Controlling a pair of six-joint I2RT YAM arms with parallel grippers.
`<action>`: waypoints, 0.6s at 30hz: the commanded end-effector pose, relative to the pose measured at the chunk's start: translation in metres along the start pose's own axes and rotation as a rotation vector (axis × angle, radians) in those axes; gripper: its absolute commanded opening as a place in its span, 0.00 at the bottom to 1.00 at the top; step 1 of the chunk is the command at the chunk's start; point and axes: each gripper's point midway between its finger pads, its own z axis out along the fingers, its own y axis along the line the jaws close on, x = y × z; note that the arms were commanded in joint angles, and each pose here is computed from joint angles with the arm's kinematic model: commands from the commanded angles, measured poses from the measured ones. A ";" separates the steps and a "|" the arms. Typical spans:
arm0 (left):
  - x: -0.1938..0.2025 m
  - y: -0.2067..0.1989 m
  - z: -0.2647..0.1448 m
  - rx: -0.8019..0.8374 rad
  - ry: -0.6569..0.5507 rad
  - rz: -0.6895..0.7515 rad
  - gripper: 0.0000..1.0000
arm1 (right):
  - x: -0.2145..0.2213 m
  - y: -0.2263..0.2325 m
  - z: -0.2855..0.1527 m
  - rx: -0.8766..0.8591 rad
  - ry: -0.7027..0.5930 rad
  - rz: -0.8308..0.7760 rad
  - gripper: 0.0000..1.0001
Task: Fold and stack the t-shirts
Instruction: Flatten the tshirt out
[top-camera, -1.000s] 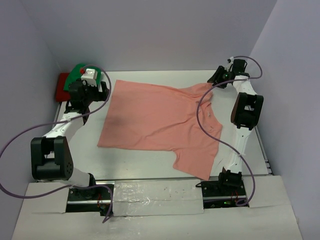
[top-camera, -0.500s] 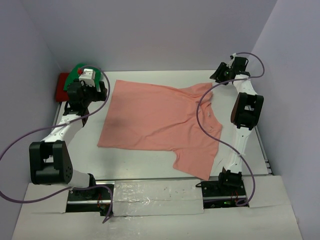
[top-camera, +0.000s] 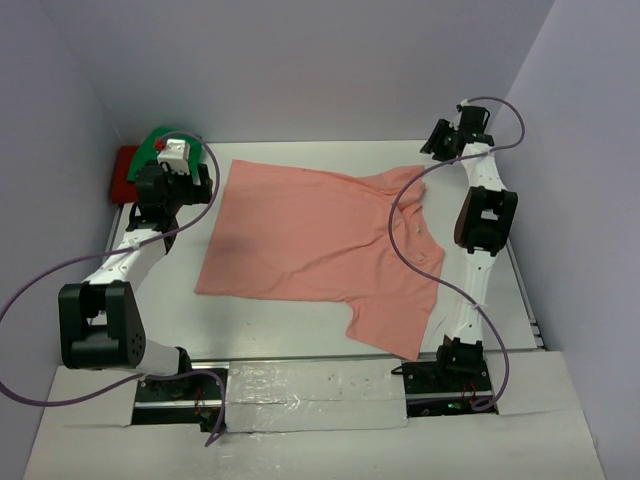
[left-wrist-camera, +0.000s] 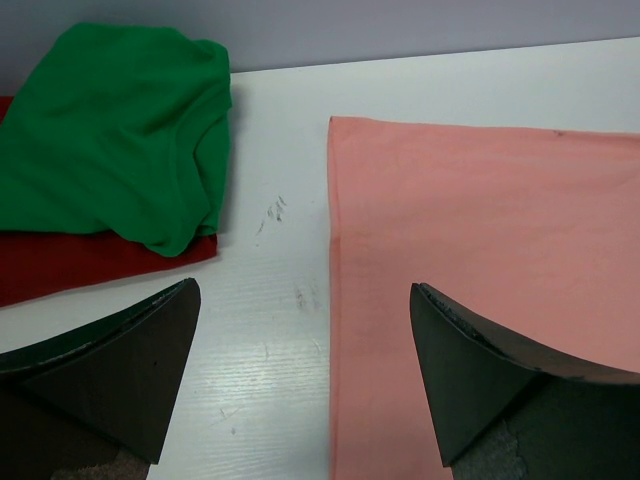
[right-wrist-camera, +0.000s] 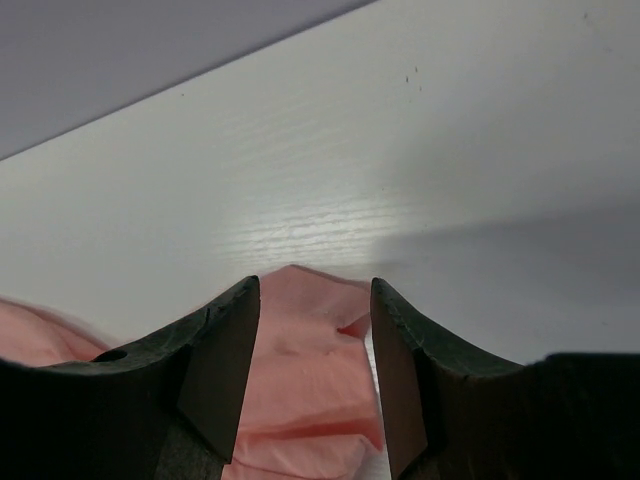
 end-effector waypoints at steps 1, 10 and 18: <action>-0.030 0.006 -0.002 -0.025 -0.059 0.014 0.95 | 0.004 0.005 0.002 0.003 0.032 0.044 0.56; -0.031 0.009 0.002 -0.037 -0.049 0.012 0.95 | 0.030 -0.001 0.012 0.012 0.116 0.105 0.56; -0.024 0.011 0.002 -0.050 -0.030 0.016 0.95 | 0.051 0.013 0.017 -0.078 0.173 0.148 0.35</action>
